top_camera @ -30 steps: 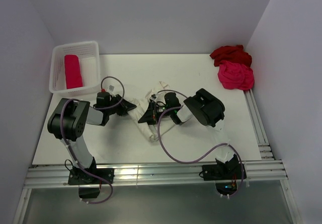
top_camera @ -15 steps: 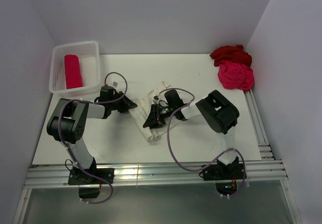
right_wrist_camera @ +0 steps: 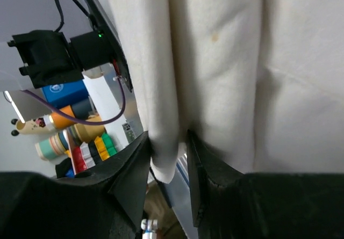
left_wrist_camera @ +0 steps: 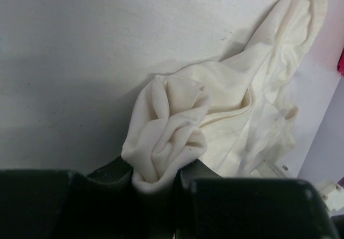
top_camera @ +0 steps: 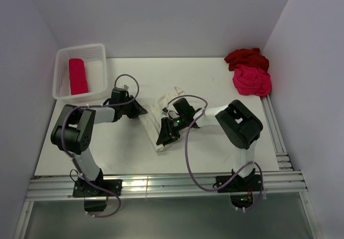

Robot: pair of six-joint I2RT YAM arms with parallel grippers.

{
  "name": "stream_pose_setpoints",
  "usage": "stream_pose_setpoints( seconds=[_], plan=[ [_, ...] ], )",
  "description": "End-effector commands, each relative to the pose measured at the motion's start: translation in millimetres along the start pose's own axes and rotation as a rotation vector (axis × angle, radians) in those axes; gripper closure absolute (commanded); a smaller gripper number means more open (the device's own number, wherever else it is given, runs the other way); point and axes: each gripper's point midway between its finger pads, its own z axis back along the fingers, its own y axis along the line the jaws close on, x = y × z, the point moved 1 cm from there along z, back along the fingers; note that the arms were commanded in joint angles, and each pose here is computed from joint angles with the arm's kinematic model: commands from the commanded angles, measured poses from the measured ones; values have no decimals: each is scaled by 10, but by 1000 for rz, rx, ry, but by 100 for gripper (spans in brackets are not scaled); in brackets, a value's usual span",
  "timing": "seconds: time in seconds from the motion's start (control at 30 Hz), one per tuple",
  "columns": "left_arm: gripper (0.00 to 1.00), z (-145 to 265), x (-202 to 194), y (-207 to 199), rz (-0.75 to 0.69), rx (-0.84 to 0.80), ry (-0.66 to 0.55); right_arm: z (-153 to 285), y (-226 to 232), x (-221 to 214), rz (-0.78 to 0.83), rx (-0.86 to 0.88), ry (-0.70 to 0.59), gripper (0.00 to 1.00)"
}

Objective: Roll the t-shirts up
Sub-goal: Roll the tshirt

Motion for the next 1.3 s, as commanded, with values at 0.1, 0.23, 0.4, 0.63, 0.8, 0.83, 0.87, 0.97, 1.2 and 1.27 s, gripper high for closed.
stream_pose_setpoints(
  seconds=[0.1, 0.23, 0.4, 0.63, 0.8, 0.83, 0.87, 0.97, 1.2, 1.27],
  plan=[
    [84, -5, 25, 267, -34, 188, -19, 30, 178, -124, 73, -19, 34, 71],
    [84, 6, 5, 292, -32, 220, 5, 36, 129, -210, 50, -18, 38, 100],
    [85, 33, -7, 319, -40, 259, 31, 41, 26, -269, 14, -42, 17, 100],
    [85, 49, -19, 321, -47, 274, 48, 79, -94, -335, -8, -111, 16, 90],
    [85, 38, -57, 331, -47, 283, 62, 341, 6, -272, 57, -247, -66, 70],
    [85, 35, -62, 328, -46, 283, 64, 403, 131, -188, 91, -255, -97, 67],
    [86, 36, -64, 320, -46, 282, 63, 515, 212, -222, 110, -283, -106, 65],
    [86, 39, -93, 305, -46, 277, 67, 724, 423, -70, 189, -392, -188, 41],
    [85, 28, -122, 280, -38, 262, 76, 737, 784, 177, 428, -753, -269, 14],
    [85, 20, -140, 285, -33, 264, 88, 685, 745, 319, 460, -900, -280, 15]
  ],
)
